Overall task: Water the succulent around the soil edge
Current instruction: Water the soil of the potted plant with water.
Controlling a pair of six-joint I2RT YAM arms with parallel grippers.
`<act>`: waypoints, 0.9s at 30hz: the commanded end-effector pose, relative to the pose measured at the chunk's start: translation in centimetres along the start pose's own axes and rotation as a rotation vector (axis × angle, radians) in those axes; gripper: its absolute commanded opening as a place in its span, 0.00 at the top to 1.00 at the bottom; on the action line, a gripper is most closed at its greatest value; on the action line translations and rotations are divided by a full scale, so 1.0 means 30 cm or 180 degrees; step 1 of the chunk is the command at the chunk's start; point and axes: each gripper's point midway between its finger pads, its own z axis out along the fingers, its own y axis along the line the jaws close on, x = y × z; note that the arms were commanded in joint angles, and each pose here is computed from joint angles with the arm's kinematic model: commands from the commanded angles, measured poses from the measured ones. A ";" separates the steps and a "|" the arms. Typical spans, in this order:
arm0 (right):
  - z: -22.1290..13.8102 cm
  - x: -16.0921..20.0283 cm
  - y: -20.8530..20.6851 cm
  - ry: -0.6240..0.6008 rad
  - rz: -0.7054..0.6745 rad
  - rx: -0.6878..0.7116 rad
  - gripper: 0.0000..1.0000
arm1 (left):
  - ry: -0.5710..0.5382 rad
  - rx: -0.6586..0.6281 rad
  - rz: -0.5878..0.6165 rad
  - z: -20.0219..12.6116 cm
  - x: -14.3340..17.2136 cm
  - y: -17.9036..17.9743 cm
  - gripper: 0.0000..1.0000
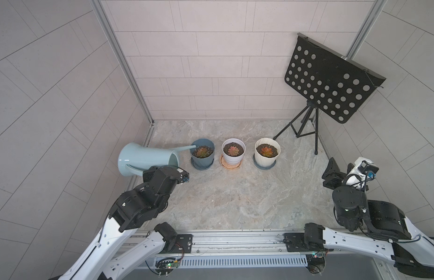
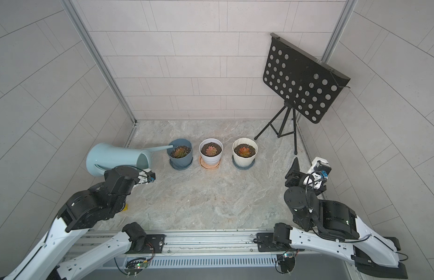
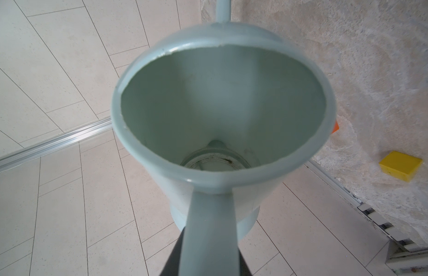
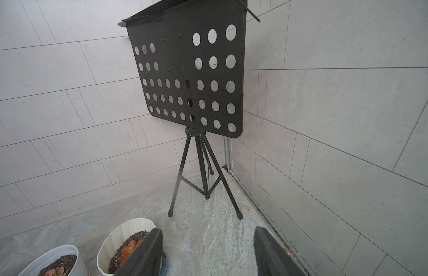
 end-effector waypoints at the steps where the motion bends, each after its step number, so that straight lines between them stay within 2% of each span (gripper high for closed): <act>1: 0.001 0.001 -0.008 -0.0040 -0.0101 0.0072 0.36 | 0.0134 -0.0102 -0.0081 -0.013 0.044 0.009 1.00; 27: 0.002 0.004 0.019 -0.0019 -0.0142 0.0064 0.36 | -0.0061 -0.0077 -0.0050 -0.054 0.090 -0.044 1.00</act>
